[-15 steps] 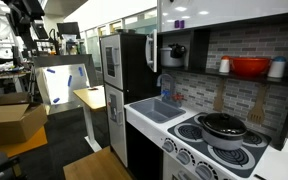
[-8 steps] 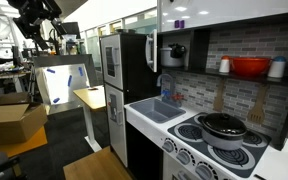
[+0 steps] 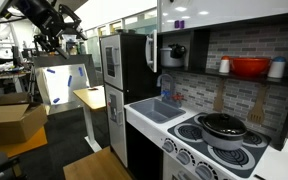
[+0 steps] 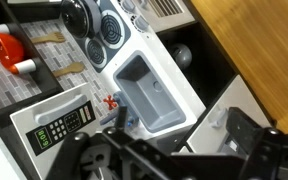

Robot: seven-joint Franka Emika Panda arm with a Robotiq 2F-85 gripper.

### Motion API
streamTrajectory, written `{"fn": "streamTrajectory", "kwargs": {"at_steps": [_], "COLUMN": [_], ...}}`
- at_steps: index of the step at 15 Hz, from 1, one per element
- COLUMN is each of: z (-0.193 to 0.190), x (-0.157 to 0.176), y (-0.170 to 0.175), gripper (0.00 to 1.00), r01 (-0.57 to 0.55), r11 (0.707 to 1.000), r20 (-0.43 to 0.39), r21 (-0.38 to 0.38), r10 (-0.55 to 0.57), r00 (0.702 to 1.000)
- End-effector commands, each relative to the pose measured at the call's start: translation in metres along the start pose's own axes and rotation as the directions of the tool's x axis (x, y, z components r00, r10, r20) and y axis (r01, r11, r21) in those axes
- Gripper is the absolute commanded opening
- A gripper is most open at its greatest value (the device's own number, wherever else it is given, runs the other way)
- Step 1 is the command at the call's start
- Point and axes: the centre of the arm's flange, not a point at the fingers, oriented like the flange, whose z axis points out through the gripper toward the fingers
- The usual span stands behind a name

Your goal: Close the door of the microwave

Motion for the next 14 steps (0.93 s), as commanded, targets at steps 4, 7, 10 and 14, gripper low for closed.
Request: {"fn": "streamTrajectory", "kwargs": {"at_steps": [4,7,10,14], "z": [0.029,0.033,0.038,0.050], "x": [0.033,0.043,0.054,0.072], "y": [0.004,0.000,0.000,0.015], "gripper": [1.00,1.00,1.00,1.00], "r01": [0.118,0.141,0.145,0.102], "r11": [0.980,0.971,0.966,0.967], "r20": [-0.011,-0.004,-0.003,-0.017], "r21": [-0.160,-0.191,-0.216,-0.232], "r10": [-0.121,-0.144,-0.149,-0.108], "r00": [0.993,0.990,0.989,0.994]}}
